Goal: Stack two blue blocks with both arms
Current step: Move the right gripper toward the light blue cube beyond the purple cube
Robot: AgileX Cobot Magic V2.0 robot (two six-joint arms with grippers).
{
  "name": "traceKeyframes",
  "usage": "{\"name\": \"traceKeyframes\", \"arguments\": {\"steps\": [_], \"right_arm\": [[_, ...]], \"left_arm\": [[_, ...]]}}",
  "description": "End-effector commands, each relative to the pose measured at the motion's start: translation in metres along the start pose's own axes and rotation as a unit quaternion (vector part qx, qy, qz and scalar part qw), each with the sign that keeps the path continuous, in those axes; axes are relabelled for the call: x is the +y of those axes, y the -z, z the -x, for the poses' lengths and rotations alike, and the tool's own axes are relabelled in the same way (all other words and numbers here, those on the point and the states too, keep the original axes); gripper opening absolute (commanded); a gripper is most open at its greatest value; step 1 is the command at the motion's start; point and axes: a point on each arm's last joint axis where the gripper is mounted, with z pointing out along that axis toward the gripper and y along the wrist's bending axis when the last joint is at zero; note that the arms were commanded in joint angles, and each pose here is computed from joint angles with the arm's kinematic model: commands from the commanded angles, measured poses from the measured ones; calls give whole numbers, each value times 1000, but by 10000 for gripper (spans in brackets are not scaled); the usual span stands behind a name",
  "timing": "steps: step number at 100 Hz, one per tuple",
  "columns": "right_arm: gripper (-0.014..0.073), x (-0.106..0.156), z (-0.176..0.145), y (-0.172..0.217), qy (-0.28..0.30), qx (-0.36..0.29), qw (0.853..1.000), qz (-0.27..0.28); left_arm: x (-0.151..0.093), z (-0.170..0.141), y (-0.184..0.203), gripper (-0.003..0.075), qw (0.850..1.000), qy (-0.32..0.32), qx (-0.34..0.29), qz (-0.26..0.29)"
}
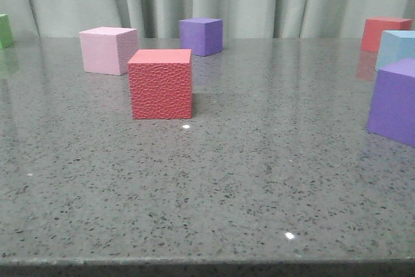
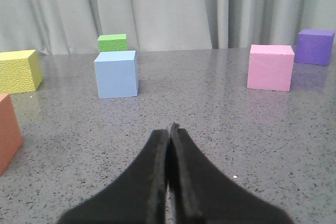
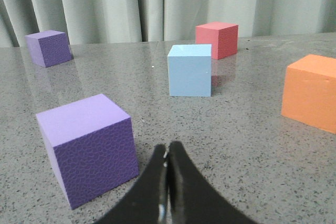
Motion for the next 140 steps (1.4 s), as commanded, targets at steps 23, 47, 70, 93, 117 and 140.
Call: {"name": "traceKeyframes", "arguments": {"steps": [23, 47, 70, 93, 117, 140], "right_arm": [[-112, 2, 15, 3, 4, -60, 998, 5], [-112, 2, 23, 4, -11, -67, 998, 7], [-104, 5, 49, 1, -56, 0, 998, 2], [-104, 10, 98, -12, -43, 60, 997, -9], [-71, 12, 141, -41, -19, 110, 993, -23], [290, 13, 150, -64, -19, 149, 988, -29]], "left_arm": [[1, 10, 3, -19, 998, 2, -62, 4], [0, 33, 7, -19, 996, 25, -89, 2], [-1, 74, 5, -19, 998, 26, -57, -4], [-2, 116, -12, -19, 999, 26, -35, -5], [-2, 144, -41, -1, 1000, 26, 1, -5], [-2, 153, -57, 353, 1000, 26, 13, -4]]}}
